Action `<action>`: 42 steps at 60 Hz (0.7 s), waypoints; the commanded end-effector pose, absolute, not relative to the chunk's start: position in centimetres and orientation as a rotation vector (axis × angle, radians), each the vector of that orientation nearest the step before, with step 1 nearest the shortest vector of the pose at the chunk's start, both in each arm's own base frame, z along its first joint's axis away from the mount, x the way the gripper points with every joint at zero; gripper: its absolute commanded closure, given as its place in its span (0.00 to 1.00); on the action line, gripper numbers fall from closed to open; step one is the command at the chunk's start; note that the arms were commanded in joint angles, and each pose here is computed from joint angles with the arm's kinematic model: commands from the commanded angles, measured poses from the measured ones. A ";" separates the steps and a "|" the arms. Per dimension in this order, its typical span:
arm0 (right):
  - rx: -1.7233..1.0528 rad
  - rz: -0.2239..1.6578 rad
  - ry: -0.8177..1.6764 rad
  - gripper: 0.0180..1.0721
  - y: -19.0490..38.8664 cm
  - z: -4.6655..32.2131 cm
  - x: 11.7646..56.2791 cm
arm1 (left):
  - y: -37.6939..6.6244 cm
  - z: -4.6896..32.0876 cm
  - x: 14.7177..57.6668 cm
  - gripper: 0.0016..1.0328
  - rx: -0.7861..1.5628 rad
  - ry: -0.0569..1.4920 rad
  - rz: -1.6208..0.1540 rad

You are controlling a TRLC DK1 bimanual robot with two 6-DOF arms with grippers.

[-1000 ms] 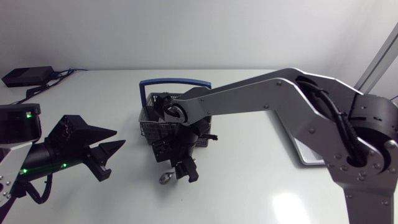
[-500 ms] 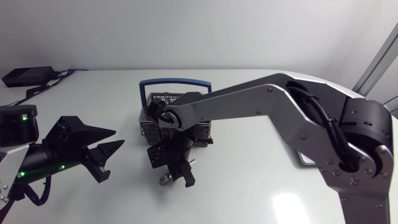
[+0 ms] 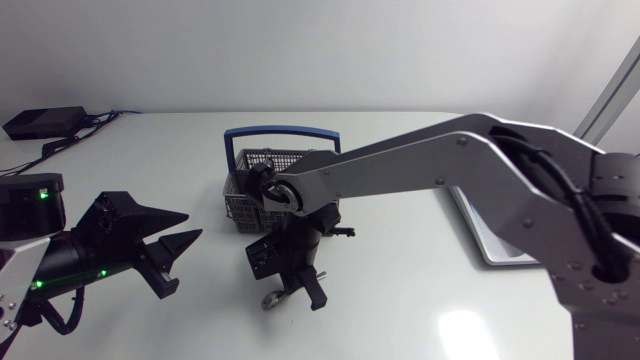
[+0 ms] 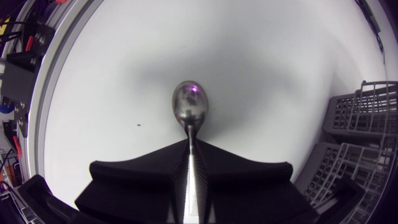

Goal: Unload the cutlery basket into the drawer organizer.

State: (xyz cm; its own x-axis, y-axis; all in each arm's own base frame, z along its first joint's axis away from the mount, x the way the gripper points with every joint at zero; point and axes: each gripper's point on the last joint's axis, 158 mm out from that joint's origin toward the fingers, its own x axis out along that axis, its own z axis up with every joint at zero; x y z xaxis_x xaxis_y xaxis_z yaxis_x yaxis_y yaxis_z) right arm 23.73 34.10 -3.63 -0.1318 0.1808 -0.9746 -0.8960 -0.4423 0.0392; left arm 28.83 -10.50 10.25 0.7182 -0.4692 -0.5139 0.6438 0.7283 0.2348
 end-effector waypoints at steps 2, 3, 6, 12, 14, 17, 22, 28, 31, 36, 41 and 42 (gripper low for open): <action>-1.326 1.672 0.839 0.94 32.9 -1.7 23.2 | -10.9 9.6 28.2 0.56 0.420 0.446 -0.658; -1.323 1.668 0.837 0.94 32.7 -1.6 23.1 | -11.0 9.6 28.2 0.56 0.419 0.446 -0.659; -1.313 1.652 0.827 0.94 32.1 -0.8 23.0 | -11.0 9.6 28.1 0.56 0.419 0.446 -0.660; -1.288 1.623 0.816 0.94 30.3 0.7 22.9 | -11.3 9.6 28.0 0.56 0.418 0.447 -0.667; -1.274 1.606 0.819 0.94 29.4 1.2 22.9 | -11.4 9.5 28.0 0.56 0.420 0.447 -0.669; -1.249 1.584 0.825 0.94 28.1 1.7 23.1 | -11.5 9.5 28.0 0.56 0.420 0.448 -0.670; -1.215 1.551 0.839 0.94 25.7 2.3 23.4 | -11.8 9.6 28.0 0.56 0.426 0.447 -0.674; -1.177 1.511 0.851 0.94 22.3 2.7 23.7 | -12.0 9.6 28.2 0.55 0.442 0.446 -0.666; -1.165 1.489 0.860 0.94 20.6 2.7 24.1 | -12.1 9.6 28.3 0.55 0.451 0.447 -0.659; -1.144 1.443 0.877 0.94 17.3 2.7 24.9 | -12.2 9.6 28.7 0.55 0.461 0.452 -0.638; -1.121 1.407 0.892 0.94 14.2 2.7 25.4 | -12.4 9.7 28.9 0.54 0.468 0.455 -0.625; -1.120 1.399 0.894 0.94 13.5 2.7 25.6 | -12.4 9.7 29.0 0.54 0.472 0.454 -0.623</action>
